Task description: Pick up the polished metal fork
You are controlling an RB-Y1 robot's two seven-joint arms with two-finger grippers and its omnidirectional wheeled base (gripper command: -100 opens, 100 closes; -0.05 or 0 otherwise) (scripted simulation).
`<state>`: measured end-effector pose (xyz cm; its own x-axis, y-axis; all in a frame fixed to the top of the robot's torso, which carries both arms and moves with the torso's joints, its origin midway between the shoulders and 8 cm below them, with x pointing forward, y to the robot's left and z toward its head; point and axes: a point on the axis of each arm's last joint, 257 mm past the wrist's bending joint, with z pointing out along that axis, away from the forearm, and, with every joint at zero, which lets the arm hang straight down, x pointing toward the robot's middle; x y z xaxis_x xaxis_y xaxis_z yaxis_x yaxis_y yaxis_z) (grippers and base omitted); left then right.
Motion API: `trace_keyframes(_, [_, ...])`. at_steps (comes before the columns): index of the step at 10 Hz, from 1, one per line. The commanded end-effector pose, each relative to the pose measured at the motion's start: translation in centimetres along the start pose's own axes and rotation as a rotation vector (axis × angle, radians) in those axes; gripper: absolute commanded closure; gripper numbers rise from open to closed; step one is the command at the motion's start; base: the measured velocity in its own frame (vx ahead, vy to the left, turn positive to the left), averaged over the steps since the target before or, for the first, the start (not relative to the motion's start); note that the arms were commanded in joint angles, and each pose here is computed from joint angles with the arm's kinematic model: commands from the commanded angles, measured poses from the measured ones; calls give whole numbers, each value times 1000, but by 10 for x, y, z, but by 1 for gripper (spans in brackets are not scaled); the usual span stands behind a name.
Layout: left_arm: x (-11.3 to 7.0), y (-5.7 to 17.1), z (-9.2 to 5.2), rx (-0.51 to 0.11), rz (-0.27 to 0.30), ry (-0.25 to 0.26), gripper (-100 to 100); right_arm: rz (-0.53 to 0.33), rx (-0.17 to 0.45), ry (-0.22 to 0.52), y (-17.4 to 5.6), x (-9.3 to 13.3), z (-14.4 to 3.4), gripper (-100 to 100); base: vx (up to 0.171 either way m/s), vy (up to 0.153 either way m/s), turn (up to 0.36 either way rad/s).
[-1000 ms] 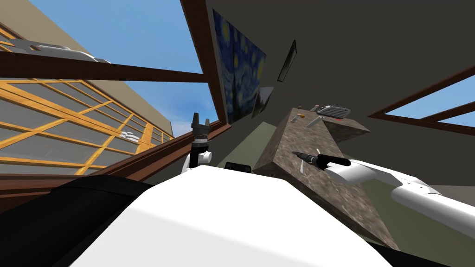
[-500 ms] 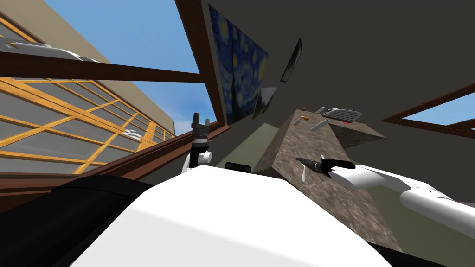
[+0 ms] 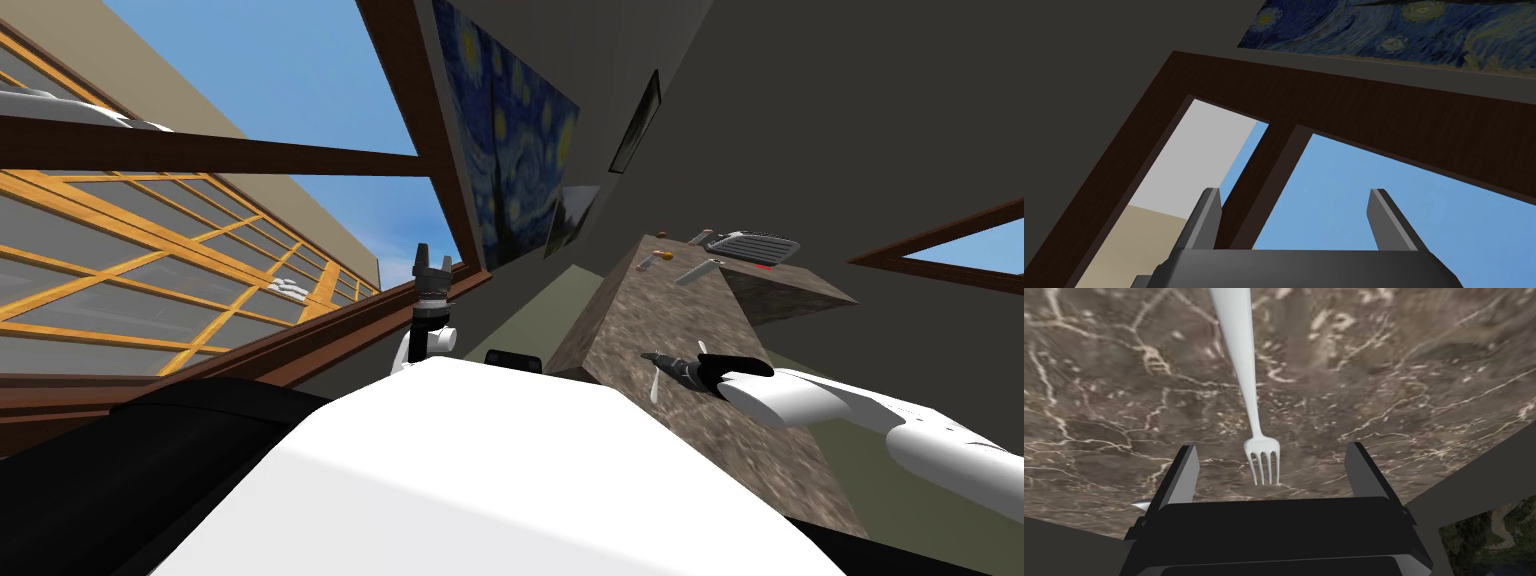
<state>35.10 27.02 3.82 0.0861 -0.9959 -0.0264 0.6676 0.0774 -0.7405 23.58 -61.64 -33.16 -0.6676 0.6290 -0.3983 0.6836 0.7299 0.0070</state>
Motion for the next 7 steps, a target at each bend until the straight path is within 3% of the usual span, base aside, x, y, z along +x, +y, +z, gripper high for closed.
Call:
trace_keyframes(1, [0, 0, 0, 0, 0, 0, 0, 6, 9, 12, -5, 3, 0, -100, 12, -1, 6])
trace_keyframes(4, [0, 0, 0, 0, 0, 0, 0, 16, 16, 27, -9, 11, 0, -100, 2, -1, 7])
trace_keyframes(5, [0, 0, 0, 0, 0, 0, 0, 15, 16, 28, -9, 11, 0, 0, 0, 0, 0])
trace_keyframes(6, [0, 0, 0, 0, 0, 0, 0, 21, 19, 28, -15, 17, 8, -100, 16, -10, 52])
trace_keyframes(7, [0, 0, 0, 0, 0, 0, 0, 25, 21, 29, -17, 20, 12, -100, 24, -9, 50])
